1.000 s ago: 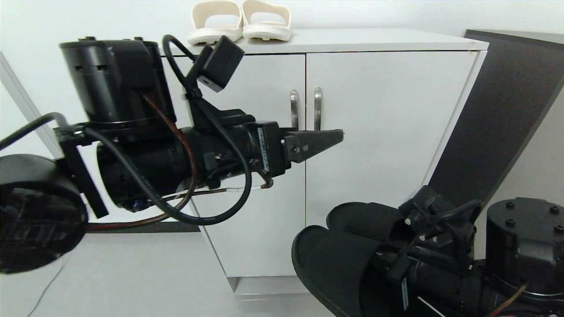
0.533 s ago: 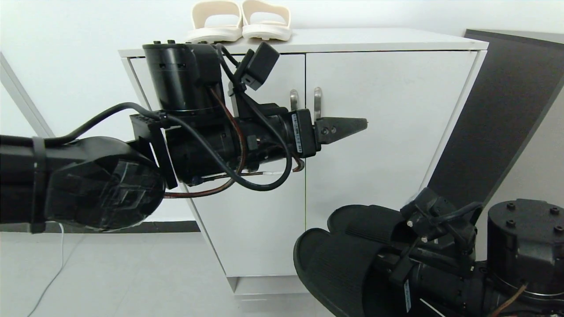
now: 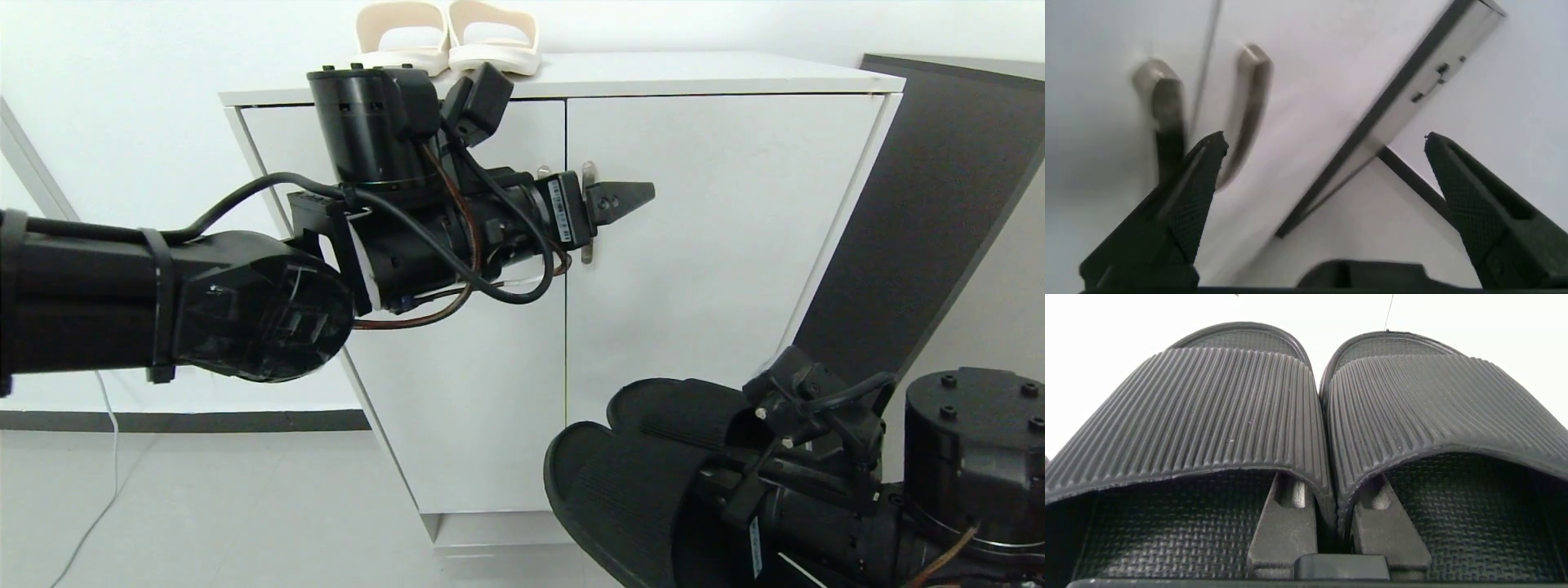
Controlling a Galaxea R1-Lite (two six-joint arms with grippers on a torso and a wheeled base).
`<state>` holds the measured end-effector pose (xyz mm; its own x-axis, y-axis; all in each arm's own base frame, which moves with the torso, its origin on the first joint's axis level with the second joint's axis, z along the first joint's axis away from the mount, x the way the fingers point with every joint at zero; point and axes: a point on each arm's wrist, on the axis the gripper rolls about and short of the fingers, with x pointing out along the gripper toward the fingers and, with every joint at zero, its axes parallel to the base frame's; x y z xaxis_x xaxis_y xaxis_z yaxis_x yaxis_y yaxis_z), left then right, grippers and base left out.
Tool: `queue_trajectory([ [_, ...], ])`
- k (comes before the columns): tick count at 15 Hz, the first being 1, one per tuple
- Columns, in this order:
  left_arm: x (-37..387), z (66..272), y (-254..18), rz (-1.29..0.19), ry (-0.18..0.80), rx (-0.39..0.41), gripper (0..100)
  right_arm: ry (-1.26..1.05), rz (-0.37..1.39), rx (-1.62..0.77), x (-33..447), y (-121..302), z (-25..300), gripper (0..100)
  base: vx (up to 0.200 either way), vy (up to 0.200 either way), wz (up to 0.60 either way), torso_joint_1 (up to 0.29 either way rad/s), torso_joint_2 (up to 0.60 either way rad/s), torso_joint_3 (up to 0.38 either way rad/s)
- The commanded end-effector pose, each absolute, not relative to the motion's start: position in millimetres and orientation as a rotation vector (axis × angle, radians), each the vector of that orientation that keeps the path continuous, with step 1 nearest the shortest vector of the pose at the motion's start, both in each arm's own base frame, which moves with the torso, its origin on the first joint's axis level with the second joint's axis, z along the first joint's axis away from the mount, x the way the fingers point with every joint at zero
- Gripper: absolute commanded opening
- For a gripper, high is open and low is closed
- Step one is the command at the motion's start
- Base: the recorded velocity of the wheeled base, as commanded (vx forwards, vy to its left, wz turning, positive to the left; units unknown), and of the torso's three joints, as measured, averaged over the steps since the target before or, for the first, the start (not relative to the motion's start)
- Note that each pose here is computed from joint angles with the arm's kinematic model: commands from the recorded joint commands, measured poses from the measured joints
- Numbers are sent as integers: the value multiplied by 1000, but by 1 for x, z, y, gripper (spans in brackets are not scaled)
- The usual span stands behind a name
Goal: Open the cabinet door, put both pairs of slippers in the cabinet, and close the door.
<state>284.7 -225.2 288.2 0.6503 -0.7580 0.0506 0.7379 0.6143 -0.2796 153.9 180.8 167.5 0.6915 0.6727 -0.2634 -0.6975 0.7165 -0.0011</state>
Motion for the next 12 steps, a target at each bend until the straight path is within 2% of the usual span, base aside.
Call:
queue_trajectory([
  [1,296,281,-232,-822,75,-272,100,252,768,-104,154,181,168,0,0,0,0,0,0,0],
  [9,314,272,-242,-797,79,-263,100,252,762,-103,155,180,168,0,0,0,0,0,0,0],
  [10,313,273,-242,-797,79,-263,0,253,762,-104,155,180,167,0,0,0,0,0,0,0],
  [12,312,274,-241,-797,75,-265,0,253,762,-104,155,180,167,0,0,0,0,0,0,0],
])
